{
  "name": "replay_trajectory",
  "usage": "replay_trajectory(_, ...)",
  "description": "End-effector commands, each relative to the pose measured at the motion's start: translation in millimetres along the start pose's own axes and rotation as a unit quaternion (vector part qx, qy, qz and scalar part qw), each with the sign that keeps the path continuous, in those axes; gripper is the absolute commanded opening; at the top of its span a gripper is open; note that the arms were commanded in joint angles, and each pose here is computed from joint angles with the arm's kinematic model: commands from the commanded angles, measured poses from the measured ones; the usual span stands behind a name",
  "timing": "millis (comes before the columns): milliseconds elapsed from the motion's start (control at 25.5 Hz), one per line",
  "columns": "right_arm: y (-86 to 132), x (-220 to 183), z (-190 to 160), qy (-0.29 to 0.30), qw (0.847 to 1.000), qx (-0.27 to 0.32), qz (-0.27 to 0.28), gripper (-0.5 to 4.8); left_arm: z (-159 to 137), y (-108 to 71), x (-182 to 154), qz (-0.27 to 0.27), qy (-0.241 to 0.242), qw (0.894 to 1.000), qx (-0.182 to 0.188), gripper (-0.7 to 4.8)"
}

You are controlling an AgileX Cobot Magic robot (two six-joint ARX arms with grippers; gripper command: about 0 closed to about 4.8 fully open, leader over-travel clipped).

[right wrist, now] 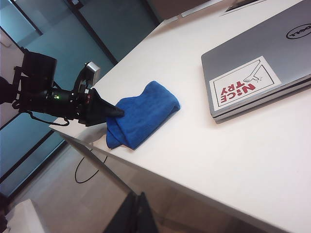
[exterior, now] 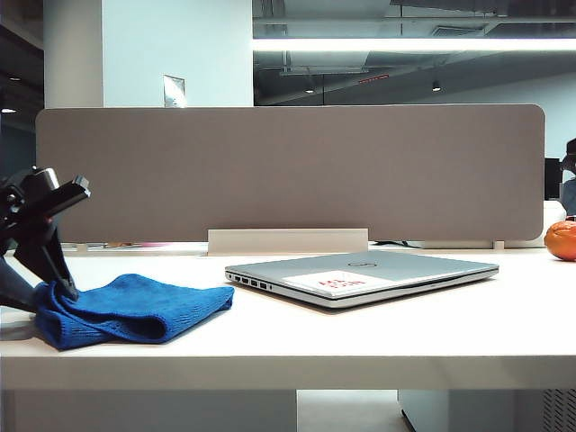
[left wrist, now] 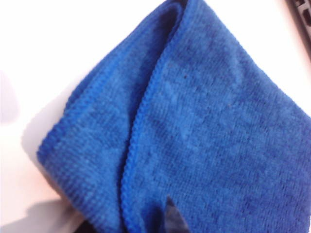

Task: Pick up the blue rag and put it over the laptop.

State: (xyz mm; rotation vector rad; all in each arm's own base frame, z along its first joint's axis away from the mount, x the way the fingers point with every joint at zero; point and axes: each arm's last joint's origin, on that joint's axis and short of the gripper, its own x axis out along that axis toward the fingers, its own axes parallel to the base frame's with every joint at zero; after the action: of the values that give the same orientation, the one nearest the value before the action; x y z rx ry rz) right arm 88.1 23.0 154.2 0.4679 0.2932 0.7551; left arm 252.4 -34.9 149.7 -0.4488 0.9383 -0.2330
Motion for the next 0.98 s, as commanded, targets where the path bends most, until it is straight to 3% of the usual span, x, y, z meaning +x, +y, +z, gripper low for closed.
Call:
replay_trajectory(39, 0.0, 0.2, 0.3, -0.005, 1.0, -0.006, 0.001, 0.0, 2.6, -2.6, 0.1, -0.006, -0.015, 1.0, 0.01, 0.81)
replay_trajectory(157, 0.0, 0.2, 0.3, -0.005, 1.0, -0.006, 0.001, 0.0, 4.6, -3.5, 0.0, -0.011, -0.025, 1.0, 0.014, -0.03)
replay_trajectory(432, 0.0, 0.2, 0.5, -0.006, 1.0, -0.007, 0.002, 0.0, 16.6, -14.4, -2.2, -0.102, -0.068, 0.992, 0.04, -0.06)
replay_trajectory(589, 0.1, 0.2, 0.5, -0.006, 1.0, -0.007, 0.002, 0.0, 29.2, -37.6, -5.5, -0.182, -0.106, 0.976, 0.06, -0.06)
replay_trajectory(981, 0.1, 0.2, 0.5, -0.006, 1.0, -0.007, 0.002, 0.0, 54.0, -94.3, -16.0, -0.238, -0.141, 0.954, 0.118, -0.06)
